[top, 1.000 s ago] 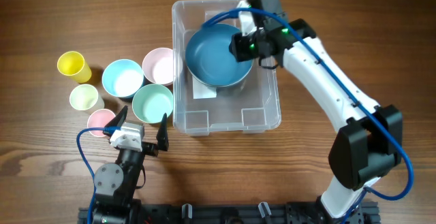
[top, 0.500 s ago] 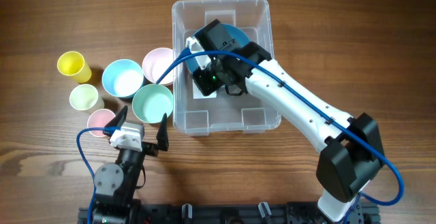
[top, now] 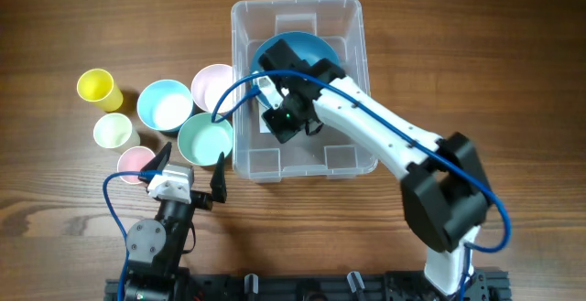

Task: Pack container
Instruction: 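Lower the teal plate onto the cream bowl and press it down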

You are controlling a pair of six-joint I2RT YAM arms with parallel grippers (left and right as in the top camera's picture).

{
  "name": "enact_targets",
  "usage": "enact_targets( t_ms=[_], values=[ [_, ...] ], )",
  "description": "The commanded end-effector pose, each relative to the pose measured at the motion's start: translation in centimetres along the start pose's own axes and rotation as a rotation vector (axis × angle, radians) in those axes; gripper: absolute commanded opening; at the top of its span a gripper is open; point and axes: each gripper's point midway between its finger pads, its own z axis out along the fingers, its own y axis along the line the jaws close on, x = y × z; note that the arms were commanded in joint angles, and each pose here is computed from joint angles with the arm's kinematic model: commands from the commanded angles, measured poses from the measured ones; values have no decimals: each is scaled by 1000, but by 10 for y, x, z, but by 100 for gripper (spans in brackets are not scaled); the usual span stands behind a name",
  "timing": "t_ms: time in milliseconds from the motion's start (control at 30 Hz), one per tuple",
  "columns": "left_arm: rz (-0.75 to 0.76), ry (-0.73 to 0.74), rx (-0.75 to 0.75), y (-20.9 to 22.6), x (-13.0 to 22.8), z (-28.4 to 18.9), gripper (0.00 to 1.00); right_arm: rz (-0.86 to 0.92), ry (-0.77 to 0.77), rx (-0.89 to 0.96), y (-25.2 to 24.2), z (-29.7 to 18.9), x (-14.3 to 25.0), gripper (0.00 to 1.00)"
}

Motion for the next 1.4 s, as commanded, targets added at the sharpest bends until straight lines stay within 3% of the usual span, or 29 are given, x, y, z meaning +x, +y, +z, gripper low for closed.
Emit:
enact_targets(
  t_ms=[0,300,633,1000,1367],
  values=[
    [7,11,-10,2,4,0,100,-2,45,44,-11,12,8,4],
    [7,11,-10,2,4,0,100,65,38,183,-52,14,6,4],
    [7,11,-10,2,4,0,100,156,-45,193,-96,5,-8,4],
    [7,11,-10,2,4,0,100,69,-86,-161,-38,-5,-17,4],
    [7,11,-10,2,4,0,100,36,-211,-122,-24,-92,-17,4]
  ],
)
